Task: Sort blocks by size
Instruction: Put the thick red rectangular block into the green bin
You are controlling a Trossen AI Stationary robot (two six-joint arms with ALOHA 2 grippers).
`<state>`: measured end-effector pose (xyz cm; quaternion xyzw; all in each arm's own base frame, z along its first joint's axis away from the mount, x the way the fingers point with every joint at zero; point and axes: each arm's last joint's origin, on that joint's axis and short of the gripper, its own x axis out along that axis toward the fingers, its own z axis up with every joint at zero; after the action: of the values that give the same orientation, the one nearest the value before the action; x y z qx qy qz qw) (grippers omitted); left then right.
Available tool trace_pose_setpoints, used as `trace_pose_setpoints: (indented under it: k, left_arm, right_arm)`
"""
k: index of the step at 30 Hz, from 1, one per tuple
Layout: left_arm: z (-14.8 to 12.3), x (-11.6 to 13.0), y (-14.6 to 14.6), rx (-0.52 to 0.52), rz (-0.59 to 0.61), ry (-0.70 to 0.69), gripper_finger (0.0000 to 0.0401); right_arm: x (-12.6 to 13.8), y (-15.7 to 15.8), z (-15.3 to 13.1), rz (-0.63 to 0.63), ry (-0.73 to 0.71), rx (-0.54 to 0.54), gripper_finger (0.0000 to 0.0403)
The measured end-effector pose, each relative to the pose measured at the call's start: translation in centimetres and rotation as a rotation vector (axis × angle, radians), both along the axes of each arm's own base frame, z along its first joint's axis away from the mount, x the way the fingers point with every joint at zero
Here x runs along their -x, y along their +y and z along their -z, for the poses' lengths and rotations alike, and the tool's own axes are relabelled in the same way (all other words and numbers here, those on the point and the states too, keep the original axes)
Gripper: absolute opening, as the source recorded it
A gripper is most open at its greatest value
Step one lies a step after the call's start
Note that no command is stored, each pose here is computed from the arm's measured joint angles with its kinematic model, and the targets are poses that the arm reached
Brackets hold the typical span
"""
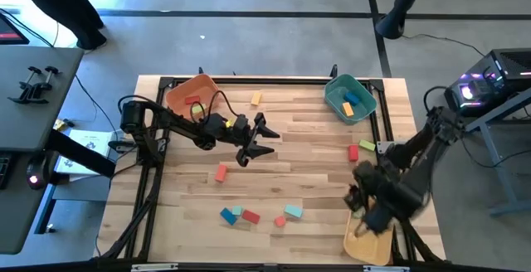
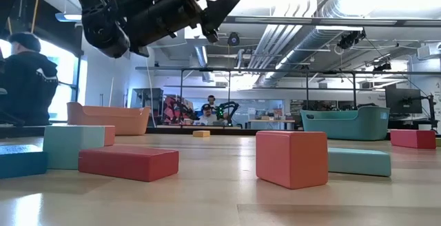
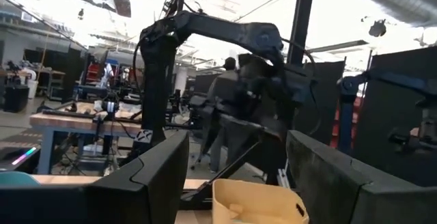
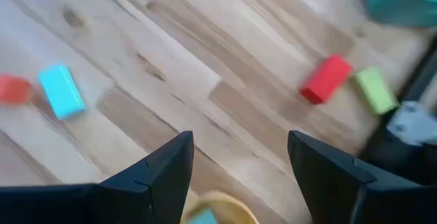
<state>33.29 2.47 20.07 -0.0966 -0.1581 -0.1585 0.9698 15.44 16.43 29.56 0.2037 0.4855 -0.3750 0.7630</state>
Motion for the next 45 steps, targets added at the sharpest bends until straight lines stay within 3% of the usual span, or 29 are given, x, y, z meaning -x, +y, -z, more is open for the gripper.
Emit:
trace_pose_setpoints:
  k: [4,10,17,21,33,37,45]
  left_arm:
    - [0.1,0.0,0.6,-0.017,-0.024,0.007,0.0231]
    - [-0.6,0.5,2.1,-0.008,-0.097,0.179,0.0220]
    - [-2.8,2.6,1.5,-0.188,-0.463,0.409,0.0204]
    - [-3.5,3.4,0.7,-0.239,-0.533,0.459,0.0202]
    - [-1.9,2.9,-0.6,-0.288,-0.484,0.543,0.0202]
    - [-1.5,2.8,-0.7,-0.299,-0.481,0.554,0.0202]
    - [-1.4,2.7,-0.7,-0.300,-0.481,0.558,0.0202]
  right_arm:
    - [-1.0,-3.0,2.5,0.059,0.058,-0.042,0.0236]
    - [-1.7,-8.0,7.7,0.239,0.212,0.004,0.0236]
    - [-1.4,-12.3,11.1,0.469,0.327,-0.056,0.0236]
    - [-1.3,-13.8,12.1,0.541,0.318,-0.046,0.0236]
    - [-0.9,-16.4,15.9,0.587,0.254,-0.162,0.0236]
    - [-0.9,-16.6,16.7,0.535,0.220,-0.177,0.0230]
    - [-2.6,-15.9,15.8,0.432,0.124,-0.142,0.0126]
